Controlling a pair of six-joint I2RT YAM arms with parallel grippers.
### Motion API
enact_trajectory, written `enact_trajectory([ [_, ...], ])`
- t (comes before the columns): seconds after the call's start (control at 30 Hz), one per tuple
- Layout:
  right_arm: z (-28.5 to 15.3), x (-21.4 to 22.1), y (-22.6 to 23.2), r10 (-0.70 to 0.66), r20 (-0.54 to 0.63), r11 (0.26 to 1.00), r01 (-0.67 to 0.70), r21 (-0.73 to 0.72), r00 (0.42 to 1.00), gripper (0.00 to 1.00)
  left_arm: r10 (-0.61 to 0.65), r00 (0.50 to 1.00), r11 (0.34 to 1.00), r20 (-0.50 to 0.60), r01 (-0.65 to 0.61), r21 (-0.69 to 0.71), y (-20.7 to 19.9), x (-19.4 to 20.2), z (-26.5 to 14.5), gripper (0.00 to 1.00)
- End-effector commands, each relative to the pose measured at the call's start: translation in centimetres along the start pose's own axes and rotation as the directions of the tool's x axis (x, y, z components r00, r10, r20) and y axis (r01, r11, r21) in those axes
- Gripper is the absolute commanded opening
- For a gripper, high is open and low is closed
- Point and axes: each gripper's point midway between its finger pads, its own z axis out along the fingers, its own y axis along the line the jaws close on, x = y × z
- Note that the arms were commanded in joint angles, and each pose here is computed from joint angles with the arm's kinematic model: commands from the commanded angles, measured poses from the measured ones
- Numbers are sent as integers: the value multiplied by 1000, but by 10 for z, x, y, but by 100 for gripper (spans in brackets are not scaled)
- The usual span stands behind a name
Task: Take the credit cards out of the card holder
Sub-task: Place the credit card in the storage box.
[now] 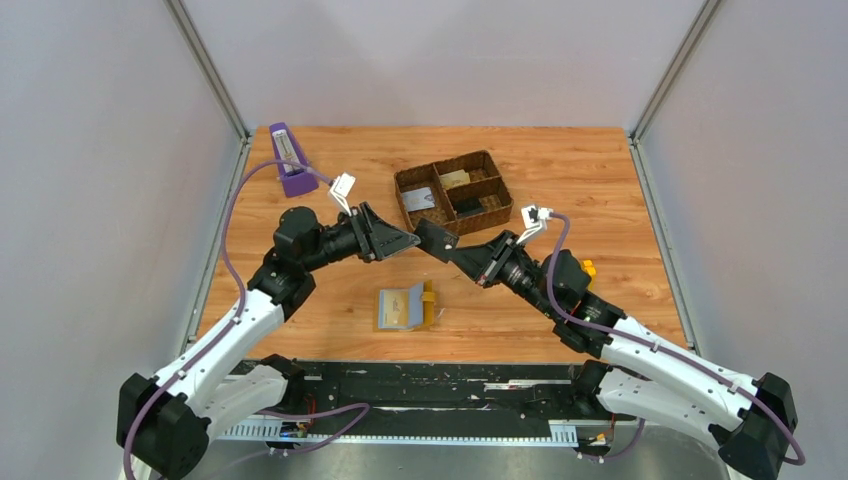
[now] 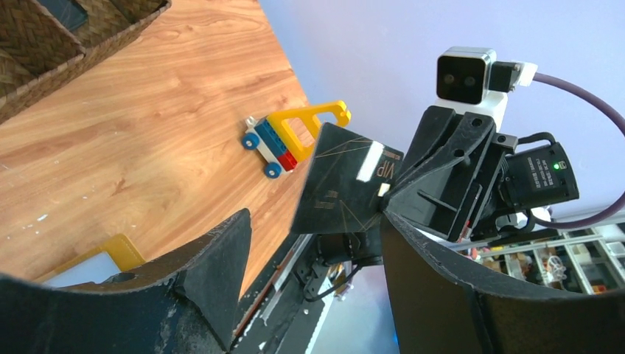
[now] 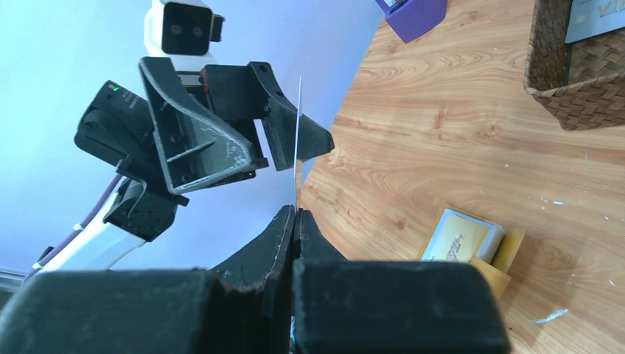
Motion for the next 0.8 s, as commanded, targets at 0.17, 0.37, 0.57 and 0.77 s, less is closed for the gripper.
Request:
enact_trajectory([
  [0.17, -3, -4, 15, 13, 13, 997, -12, -78, 1000, 3, 5, 998, 995, 56, -10, 99, -21, -11, 0, 46],
  [0.37, -7, 15, 14, 1, -72, 995, -8, -104, 997, 7, 22, 996, 987, 84, -35, 154, -34, -15, -4, 13],
  [0.57, -16, 18, 15, -176, -113, 978, 161, -134, 978, 23, 60, 997, 984, 51, -68, 167, -34, -10, -4, 0],
  [0.77, -36, 4, 8, -382, -205, 924, 366, -116, 901, 48, 125, 990, 978, -73, -111, 175, -30, 10, -9, 0],
])
